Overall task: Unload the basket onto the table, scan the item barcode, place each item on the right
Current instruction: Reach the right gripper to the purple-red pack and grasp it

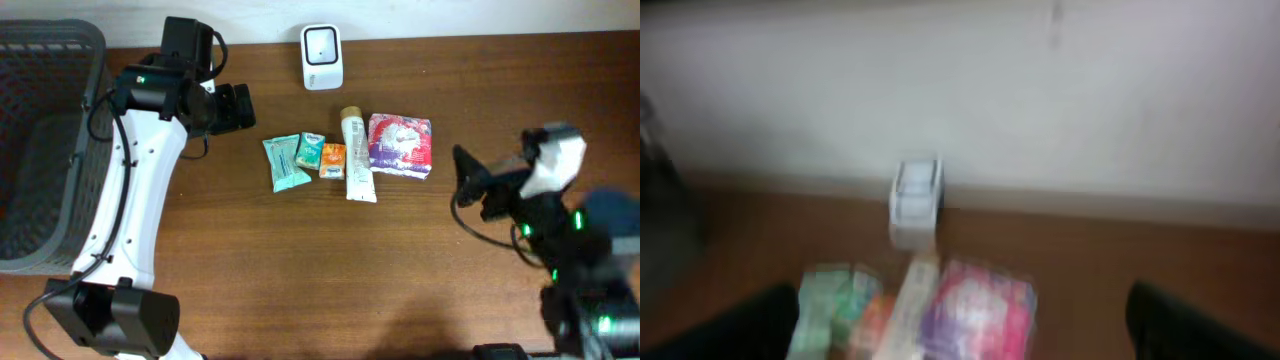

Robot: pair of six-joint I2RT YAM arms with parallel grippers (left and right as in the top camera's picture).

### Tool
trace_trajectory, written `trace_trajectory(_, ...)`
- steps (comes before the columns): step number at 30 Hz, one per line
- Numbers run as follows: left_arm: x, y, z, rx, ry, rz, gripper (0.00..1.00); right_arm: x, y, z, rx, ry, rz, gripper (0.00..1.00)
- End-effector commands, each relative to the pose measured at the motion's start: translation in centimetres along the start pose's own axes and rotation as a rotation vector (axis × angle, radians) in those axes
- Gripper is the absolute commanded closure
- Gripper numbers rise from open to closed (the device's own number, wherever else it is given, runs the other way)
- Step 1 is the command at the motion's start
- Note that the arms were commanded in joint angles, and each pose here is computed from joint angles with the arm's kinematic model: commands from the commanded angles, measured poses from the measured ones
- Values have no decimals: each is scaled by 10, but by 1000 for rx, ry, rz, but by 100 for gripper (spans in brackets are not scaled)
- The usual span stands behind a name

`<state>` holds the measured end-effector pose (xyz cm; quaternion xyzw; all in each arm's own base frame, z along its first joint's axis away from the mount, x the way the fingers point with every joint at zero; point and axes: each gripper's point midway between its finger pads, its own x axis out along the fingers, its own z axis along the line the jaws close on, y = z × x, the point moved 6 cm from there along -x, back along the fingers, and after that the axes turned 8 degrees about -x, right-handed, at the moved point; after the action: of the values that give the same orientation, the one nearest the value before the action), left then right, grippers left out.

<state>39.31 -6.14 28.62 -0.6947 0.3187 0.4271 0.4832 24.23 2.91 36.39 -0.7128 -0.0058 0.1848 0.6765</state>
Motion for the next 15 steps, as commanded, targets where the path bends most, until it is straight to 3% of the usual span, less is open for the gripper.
trace_trajectory(1, 0, -1, 1, 3, -7, -4, 1, 19, -4, 6, 40, -112, 184, 2)
trace_trajectory(4, 0, -1, 1, 3, -7, -4, 1, 41, 12, 30, 135, -398, 290, 1)
trace_trajectory(6, 0, -1, 1, 3, -7, -4, 1, 56, 22, 33, 174, -467, 338, 2)
trace_trajectory(9, 0, -1, 1, 3, -7, -4, 1, 75, 39, 19, 177, -359, 412, 1)
trace_trajectory(13, 0, -1, 1, 3, -7, -4, 1, 88, 76, -17, 206, -37, 605, 1)
trace_trajectory(15, 0, -1, 1, 3, -7, -4, 1, 98, 89, -26, 252, -26, 650, 1)
